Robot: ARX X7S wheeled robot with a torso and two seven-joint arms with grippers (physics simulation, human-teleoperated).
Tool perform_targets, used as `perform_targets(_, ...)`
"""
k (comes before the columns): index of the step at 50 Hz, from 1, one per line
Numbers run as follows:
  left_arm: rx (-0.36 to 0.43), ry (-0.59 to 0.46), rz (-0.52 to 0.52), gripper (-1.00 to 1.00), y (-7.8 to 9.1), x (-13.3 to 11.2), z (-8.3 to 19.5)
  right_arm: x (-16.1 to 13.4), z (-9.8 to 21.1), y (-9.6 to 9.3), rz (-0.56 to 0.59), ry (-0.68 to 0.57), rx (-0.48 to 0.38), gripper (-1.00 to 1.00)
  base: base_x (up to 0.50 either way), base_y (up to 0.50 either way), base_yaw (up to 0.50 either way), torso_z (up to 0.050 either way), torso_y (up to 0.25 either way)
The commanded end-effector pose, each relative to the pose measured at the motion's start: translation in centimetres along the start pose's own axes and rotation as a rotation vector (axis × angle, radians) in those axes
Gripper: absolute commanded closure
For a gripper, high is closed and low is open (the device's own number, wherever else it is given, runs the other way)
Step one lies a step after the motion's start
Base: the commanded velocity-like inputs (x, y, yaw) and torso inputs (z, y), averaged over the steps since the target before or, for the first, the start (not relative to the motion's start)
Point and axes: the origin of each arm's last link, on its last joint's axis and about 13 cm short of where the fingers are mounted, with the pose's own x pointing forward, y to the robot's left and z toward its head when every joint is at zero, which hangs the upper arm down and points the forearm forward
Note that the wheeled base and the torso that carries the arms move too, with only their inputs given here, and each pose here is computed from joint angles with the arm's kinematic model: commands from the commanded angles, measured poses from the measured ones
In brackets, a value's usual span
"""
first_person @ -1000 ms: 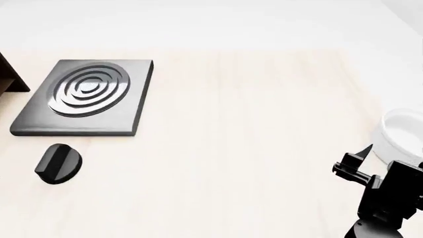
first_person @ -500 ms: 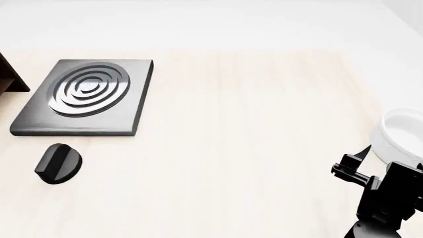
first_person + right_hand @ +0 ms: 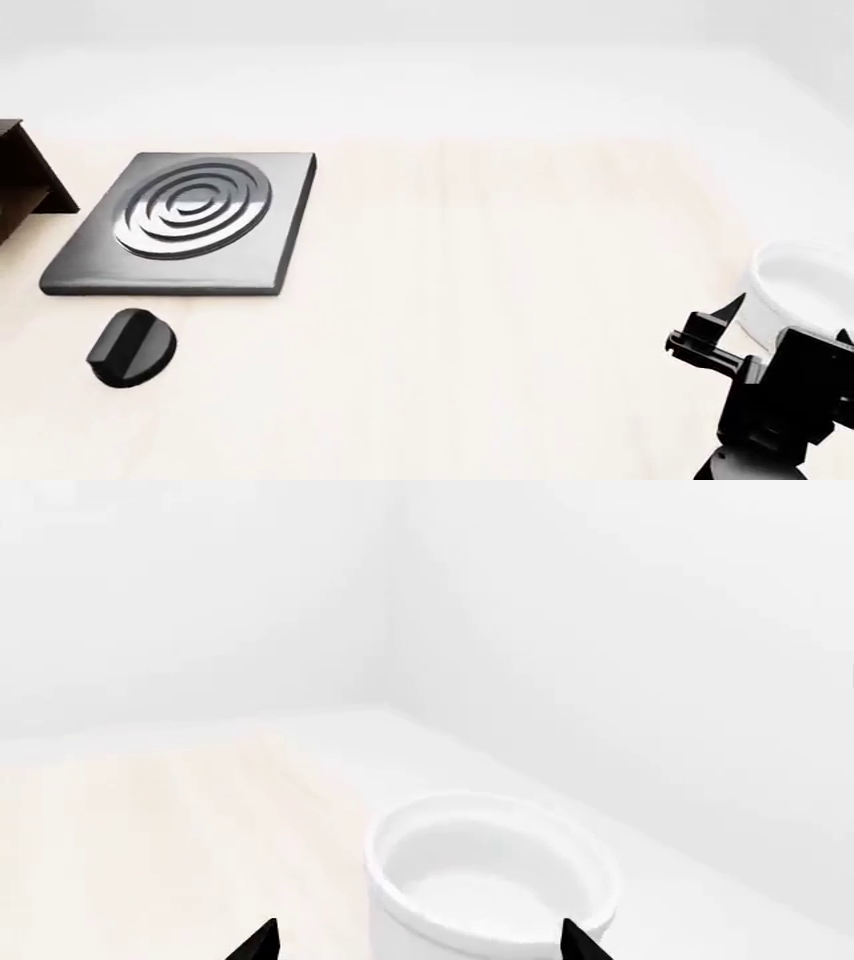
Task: Put the frying pan on top of the cabinet.
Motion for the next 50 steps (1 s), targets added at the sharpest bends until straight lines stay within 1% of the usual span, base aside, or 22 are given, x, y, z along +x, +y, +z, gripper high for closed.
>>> perform_targets(1,0.044,-0.095,-0.07,-1.0,-1.4,-1.3,1.1,0.0,0.0,0.1,0.004,-0.002,0.0,-1.0,0.0,0.0,0.0,0.0,0.25)
perform_targets(7,0.061,-0.173,-0.145,-1.0,-3.5,-2.1,0.6,0.0,0.2,0.0,0.004,-0.005,-0.001,-1.0,0.0,0.0,0.0,0.0,0.25)
perform_targets(9,0.068,-0.229,-0.219,-1.0,-4.6,-2.6,0.5,0.1,0.2,0.1,0.004,-0.005,-0.001,-1.0,0.0,0.0,0.0,0.0,0.25)
perform_targets(12,0.085,-0.21,-0.386,-1.0,-6.3,-3.6,-0.5,0.1,0.1,0.3,0.016,-0.007,-0.002,-1.0,0.0,0.0,0.0,0.0,0.04)
perform_targets(13,0.126,-0.212,-0.508,-1.0,-7.7,-4.3,-1.5,0.1,0.1,0.5,0.023,-0.008,-0.001,-1.0,0.0,0.0,0.0,0.0,0.0)
perform_targets(14,0.123,-0.235,-0.583,-1.0,-8.3,-4.4,-1.9,0.0,0.2,0.6,0.033,-0.012,0.001,-1.0,0.0,0.0,0.0,0.0,0.0)
perform_targets(15,0.192,-0.25,-0.651,-1.0,-9.0,-4.8,-3.4,0.0,0.2,0.7,0.039,-0.015,0.002,-1.0,0.0,0.0,0.0,0.0,0.0)
perform_targets(16,0.274,-0.122,-0.664,-1.0,-8.9,-4.0,-7.5,0.0,0.3,0.8,0.046,-0.02,0.005,-1.0,0.0,0.0,0.0,0.0,0.0)
perform_targets(17,0.271,0.033,-0.783,-1.0,-8.5,-4.0,-10.7,0.0,0.4,0.9,0.058,-0.031,0.008,-1.0,0.0,0.0,0.0,0.0,0.0)
perform_targets(18,0.34,0.191,-0.801,-1.0,-7.8,-4.2,-15.5,-0.1,0.6,1.1,0.071,-0.039,0.007,-1.0,0.0,0.0,0.0,0.0,0.0)
perform_targets(19,0.328,0.309,-0.897,-1.0,-6.8,-5.1,-17.3,-0.1,0.7,1.2,0.083,-0.05,0.01,-1.0,0.0,0.0,0.0,0.0,0.0)
perform_targets(20,0.351,0.348,-0.936,-1.0,-5.8,-6.0,-18.8,-0.2,0.7,1.3,0.093,-0.056,0.012,-1.0,0.0,0.0,0.0,0.0,0.0)
perform_targets(21,0.349,0.297,-0.957,-1.0,-5.0,-6.9,-19.0,-0.2,0.7,1.4,0.099,-0.054,0.012,-1.0,0.0,0.0,0.0,0.0,0.0)
perform_targets(22,0.29,0.379,-1.057,-1.0,-3.5,-8.0,-21.6,-0.2,0.8,1.6,0.112,-0.063,0.019,-1.0,0.0,0.0,0.0,0.0,0.0)
perform_targets(23,0.294,0.281,-1.079,-1.0,-1.7,-8.4,-23.7,-0.3,1.0,1.7,0.13,-0.083,0.022,-1.0,0.0,0.0,0.0,0.0,0.0)
perform_targets(24,0.279,0.147,-1.11,-1.0,-1.0,-9.6,-22.4,-0.3,1.0,1.7,0.13,-0.083,0.022,-1.0,0.0,0.0,0.0,0.0,0.0)
perform_targets(25,0.295,0.059,-1.142,-1.0,0.6,-10.7,-23.1,-0.5,1.1,1.8,0.155,-0.092,0.026,-1.0,0.0,0.0,0.0,0.0,0.0)
perform_targets(27,0.254,-0.24,-1.221,-1.0,2.6,-14.0,-21.4,-0.5,1.1,1.9,0.152,-0.096,0.019,-1.0,0.0,0.0,0.0,0.0,0.0)
perform_targets(28,0.288,-0.296,-1.223,-1.0,4.1,-14.7,-22.8,-0.4,1.1,1.9,0.157,-0.101,0.023,-1.0,0.0,0.0,0.0,0.0,0.0)
perform_targets(30,0.32,-0.322,-1.175,-1.0,4.3,-14.2,-23.9,-0.4,1.2,2.0,0.159,-0.103,0.028,-1.0,0.0,0.0,0.0,0.0,0.0)
perform_targets(37,0.307,-0.277,-1.167,-1.0,4.0,-13.5,-24.4,-0.6,1.3,1.9,0.165,-0.115,0.031,-1.0,0.0,0.0,0.0,0.0,0.0)
perform_targets(50,0.309,-0.262,-1.15,-1.0,3.9,-13.1,-25.0,-0.9,1.7,2.3,0.2,-0.142,0.04,-1.0,0.0,0.0,0.0,0.0,0.0)
